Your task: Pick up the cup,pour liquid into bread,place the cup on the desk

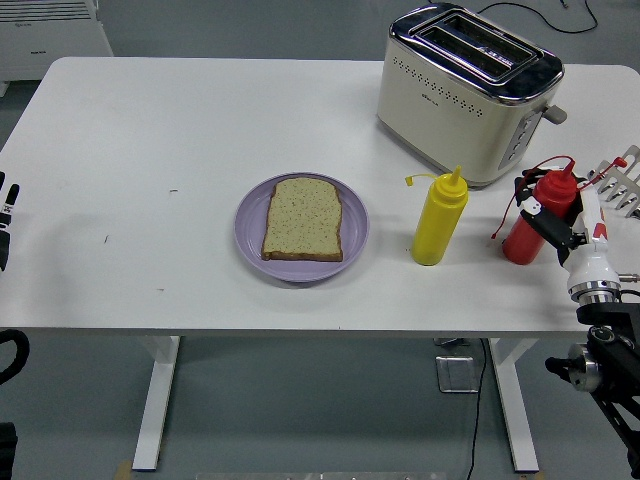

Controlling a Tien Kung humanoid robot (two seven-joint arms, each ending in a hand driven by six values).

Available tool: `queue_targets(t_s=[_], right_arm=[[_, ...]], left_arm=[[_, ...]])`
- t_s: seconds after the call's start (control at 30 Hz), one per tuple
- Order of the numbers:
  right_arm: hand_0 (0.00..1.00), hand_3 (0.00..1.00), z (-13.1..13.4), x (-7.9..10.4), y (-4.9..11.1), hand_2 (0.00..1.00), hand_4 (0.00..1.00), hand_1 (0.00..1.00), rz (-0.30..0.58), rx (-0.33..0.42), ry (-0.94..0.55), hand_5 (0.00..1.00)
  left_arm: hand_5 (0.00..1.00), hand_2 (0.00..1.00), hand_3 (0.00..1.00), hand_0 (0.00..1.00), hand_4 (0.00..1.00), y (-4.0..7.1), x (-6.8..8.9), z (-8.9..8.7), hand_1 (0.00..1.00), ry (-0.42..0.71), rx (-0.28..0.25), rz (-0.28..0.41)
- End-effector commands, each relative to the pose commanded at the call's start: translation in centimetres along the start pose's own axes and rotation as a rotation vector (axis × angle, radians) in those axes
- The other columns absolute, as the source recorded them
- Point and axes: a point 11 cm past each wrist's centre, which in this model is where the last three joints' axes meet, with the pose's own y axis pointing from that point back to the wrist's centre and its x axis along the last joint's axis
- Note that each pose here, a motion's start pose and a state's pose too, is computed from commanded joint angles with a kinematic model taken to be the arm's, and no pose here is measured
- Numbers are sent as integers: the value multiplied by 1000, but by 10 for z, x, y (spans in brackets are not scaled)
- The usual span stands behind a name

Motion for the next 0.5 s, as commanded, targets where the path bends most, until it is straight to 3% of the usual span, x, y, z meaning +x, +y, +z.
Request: queue_targets(t_s=[0.03, 0.2, 0.23, 0.5], right_arm=[[750, 810, 0, 0, 0, 747, 728, 713, -3, -2, 2, 178], [750, 810, 3, 2, 3, 747, 728, 713, -19, -16, 5, 178], [865, 953, 4, 3, 3, 902, 761, 819, -22, -20, 4, 204], [883, 958, 7, 9, 7, 926, 762, 827, -35, -41, -4, 205]], left_arm=[[927, 726, 658, 777, 523, 0, 0, 0, 730, 0, 0, 0], [927, 726, 658, 777, 523, 0, 0, 0, 730, 1, -1, 0], [926, 726, 658, 778, 522, 0, 0, 0, 730, 1, -1, -1], [926, 726, 659, 777, 523, -1, -1, 1, 730, 2, -2, -3]])
